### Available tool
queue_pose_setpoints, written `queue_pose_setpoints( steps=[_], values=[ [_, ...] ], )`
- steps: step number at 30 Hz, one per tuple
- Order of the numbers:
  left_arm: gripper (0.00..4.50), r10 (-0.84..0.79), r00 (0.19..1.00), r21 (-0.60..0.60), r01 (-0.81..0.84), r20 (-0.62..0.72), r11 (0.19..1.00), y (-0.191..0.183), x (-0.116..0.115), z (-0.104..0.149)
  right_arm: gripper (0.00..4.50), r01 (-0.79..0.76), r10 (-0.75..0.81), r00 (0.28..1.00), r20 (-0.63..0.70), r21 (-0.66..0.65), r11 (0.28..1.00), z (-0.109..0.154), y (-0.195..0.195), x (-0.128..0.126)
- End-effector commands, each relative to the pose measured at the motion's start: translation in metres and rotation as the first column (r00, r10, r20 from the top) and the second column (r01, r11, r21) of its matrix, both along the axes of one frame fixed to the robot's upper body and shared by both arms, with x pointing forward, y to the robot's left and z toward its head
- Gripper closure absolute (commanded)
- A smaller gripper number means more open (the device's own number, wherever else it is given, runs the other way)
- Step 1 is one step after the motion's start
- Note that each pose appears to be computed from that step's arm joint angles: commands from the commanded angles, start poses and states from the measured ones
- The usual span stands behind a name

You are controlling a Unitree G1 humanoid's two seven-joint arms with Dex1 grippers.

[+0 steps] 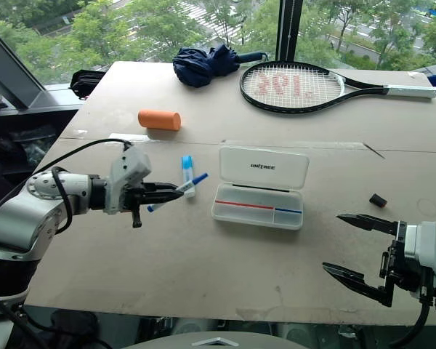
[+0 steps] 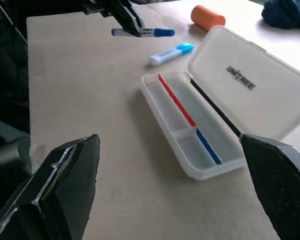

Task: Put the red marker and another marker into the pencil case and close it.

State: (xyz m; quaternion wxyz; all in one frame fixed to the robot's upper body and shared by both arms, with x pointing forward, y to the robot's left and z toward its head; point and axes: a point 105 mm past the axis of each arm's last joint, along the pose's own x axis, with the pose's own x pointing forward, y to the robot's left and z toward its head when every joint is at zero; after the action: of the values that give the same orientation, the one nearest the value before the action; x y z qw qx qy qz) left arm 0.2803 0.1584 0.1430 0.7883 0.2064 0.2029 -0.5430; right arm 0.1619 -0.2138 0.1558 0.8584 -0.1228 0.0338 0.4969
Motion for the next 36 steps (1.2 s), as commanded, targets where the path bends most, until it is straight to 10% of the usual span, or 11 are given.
queue_pose_setpoints(
  steps=[1, 22, 30, 36],
  values=[
    [4.45, -0.153, 0.987, 0.004, 0.153, 0.045, 0.988, -0.049, 0.016, -0.003, 0.00, 0.081, -0.079, 0.996, 0.051, -0.045, 0.996, 0.008, -0.021, -0.005],
    [4.45, -0.505, 0.849, 0.261, 0.458, 0.156, 0.850, -0.127, 0.054, -0.008, 0.00, 0.157, -0.153, 0.986, 0.063, -0.070, 0.985, 0.012, -0.022, -0.018],
    [0.95, -0.399, 0.906, 0.086, 0.390, 0.144, 0.917, -0.110, 0.038, 0.025, 0.00, 0.161, -0.157, 0.986, 0.057, -0.065, 0.985, 0.013, -0.020, -0.020],
    [0.95, 0.009, 1.000, -0.286, -0.006, 0.009, 0.958, -0.062, 0.014, 0.055, 0.00, 0.120, -0.119, 0.991, 0.063, -0.022, 0.992, 0.015, -0.010, -0.011]
  ],
)
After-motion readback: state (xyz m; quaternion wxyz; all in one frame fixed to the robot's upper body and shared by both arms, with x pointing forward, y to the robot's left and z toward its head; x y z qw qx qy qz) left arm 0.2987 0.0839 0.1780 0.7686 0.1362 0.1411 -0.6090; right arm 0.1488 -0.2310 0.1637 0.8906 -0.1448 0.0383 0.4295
